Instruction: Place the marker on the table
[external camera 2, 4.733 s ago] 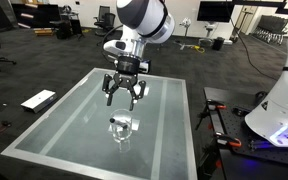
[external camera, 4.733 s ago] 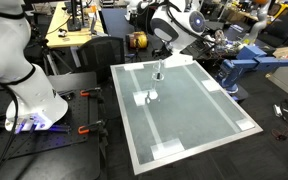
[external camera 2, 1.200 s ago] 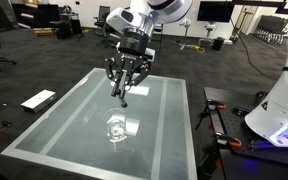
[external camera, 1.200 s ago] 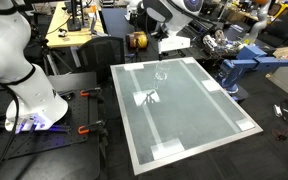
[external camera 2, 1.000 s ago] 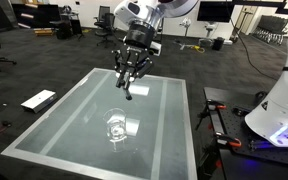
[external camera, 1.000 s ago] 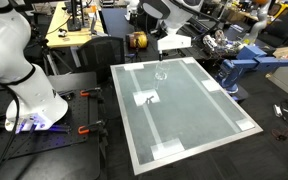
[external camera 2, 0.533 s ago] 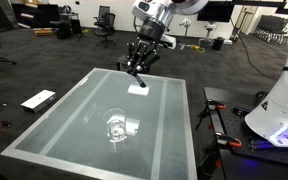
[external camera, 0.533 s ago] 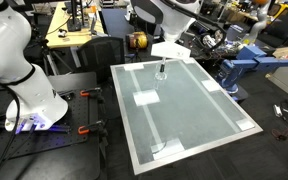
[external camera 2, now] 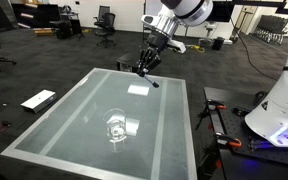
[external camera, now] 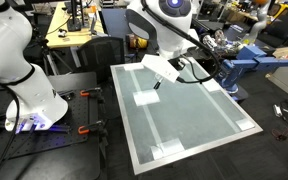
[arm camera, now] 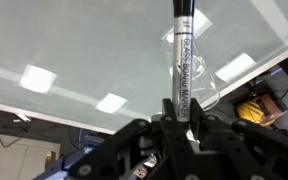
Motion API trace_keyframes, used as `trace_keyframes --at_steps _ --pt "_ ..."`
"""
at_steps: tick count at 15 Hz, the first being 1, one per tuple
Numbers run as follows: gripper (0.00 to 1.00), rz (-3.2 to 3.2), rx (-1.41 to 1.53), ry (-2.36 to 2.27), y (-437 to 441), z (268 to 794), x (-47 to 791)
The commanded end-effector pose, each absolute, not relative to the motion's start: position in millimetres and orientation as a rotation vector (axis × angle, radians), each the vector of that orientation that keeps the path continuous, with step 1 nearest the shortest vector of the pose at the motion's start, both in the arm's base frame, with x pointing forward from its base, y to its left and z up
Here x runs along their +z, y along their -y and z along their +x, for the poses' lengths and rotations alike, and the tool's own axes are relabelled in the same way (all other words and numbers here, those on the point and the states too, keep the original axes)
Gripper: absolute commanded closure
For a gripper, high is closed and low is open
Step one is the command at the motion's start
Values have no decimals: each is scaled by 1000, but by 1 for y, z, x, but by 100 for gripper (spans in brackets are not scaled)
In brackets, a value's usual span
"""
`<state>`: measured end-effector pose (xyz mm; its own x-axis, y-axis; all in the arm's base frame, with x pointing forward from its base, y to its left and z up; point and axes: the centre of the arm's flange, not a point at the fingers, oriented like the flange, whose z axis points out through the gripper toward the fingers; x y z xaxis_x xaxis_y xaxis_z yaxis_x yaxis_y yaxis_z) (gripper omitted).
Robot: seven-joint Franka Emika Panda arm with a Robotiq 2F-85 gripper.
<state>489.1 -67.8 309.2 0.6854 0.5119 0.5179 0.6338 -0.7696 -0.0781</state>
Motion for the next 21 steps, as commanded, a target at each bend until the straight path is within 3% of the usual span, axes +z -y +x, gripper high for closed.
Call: trace_keyframes --at_steps 1,7,14,15,16,17,21 --pt "95 -2758 -574 677 86 496 290" --pt "95 -2832 -275 321 109 501 234" --pt "95 -2842 -145 119 114 515 198" --pt "91 -2837 -137 103 113 518 195" --pt "56 -2834 -134 92 112 521 193" --pt "55 -2832 -129 81 111 522 191" --pt "26 -2827 -129 56 108 526 189"
